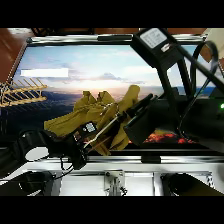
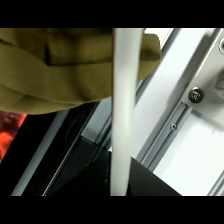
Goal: Fold the shirts.
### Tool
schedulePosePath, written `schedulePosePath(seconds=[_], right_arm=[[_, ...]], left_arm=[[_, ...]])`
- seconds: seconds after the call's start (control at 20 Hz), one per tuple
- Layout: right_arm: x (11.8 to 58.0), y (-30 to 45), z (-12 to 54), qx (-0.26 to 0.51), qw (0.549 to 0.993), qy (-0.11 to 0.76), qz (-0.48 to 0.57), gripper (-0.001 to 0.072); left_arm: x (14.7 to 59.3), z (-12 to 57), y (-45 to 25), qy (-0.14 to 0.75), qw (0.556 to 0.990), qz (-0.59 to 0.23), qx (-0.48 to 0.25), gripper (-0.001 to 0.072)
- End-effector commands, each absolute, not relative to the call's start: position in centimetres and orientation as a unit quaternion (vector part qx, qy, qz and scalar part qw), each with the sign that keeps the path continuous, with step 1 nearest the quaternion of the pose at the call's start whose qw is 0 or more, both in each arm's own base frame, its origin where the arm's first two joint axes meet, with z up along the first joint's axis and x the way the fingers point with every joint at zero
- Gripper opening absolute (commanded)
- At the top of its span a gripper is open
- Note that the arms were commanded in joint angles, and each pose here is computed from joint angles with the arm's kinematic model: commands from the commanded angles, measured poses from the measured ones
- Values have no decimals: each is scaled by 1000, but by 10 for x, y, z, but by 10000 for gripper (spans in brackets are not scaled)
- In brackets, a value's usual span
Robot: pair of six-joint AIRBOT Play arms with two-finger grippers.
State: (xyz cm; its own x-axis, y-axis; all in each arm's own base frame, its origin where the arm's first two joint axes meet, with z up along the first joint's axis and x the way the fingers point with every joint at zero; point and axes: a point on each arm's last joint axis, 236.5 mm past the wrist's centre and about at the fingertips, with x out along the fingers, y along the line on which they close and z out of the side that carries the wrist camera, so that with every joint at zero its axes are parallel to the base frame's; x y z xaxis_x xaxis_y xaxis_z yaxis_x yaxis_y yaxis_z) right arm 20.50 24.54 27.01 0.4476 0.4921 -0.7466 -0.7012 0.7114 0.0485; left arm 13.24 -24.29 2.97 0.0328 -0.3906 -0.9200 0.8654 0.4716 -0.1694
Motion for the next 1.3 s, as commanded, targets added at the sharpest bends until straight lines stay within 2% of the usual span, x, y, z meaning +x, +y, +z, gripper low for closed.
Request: schedulePosePath(seconds=[0.0,0.3,0.65,1.0,1.05,1.15,1.2,1.25], right_arm=[[191,238,254,-124,822,438,341,71],[155,254,199,-111,756,530,367,71],[162,228,180,-143,757,556,312,71],[150,222,152,-150,730,597,297,71],[148,224,147,-148,725,601,301,95],[153,232,151,-138,735,587,310,463],[155,234,161,-131,744,574,316,493],[159,234,176,-124,757,556,319,493]], left_arm=[[146,38,-242,505,705,-451,210,42],[150,43,-241,497,713,-450,206,43],[160,60,-229,482,737,-435,188,43],[165,60,-224,487,741,-426,178,43],[165,60,-224,487,741,-426,179,43],[166,60,-224,486,741,-427,180,43],[166,61,-224,485,742,-427,180,43],[166,62,-224,483,743,-427,180,43]])
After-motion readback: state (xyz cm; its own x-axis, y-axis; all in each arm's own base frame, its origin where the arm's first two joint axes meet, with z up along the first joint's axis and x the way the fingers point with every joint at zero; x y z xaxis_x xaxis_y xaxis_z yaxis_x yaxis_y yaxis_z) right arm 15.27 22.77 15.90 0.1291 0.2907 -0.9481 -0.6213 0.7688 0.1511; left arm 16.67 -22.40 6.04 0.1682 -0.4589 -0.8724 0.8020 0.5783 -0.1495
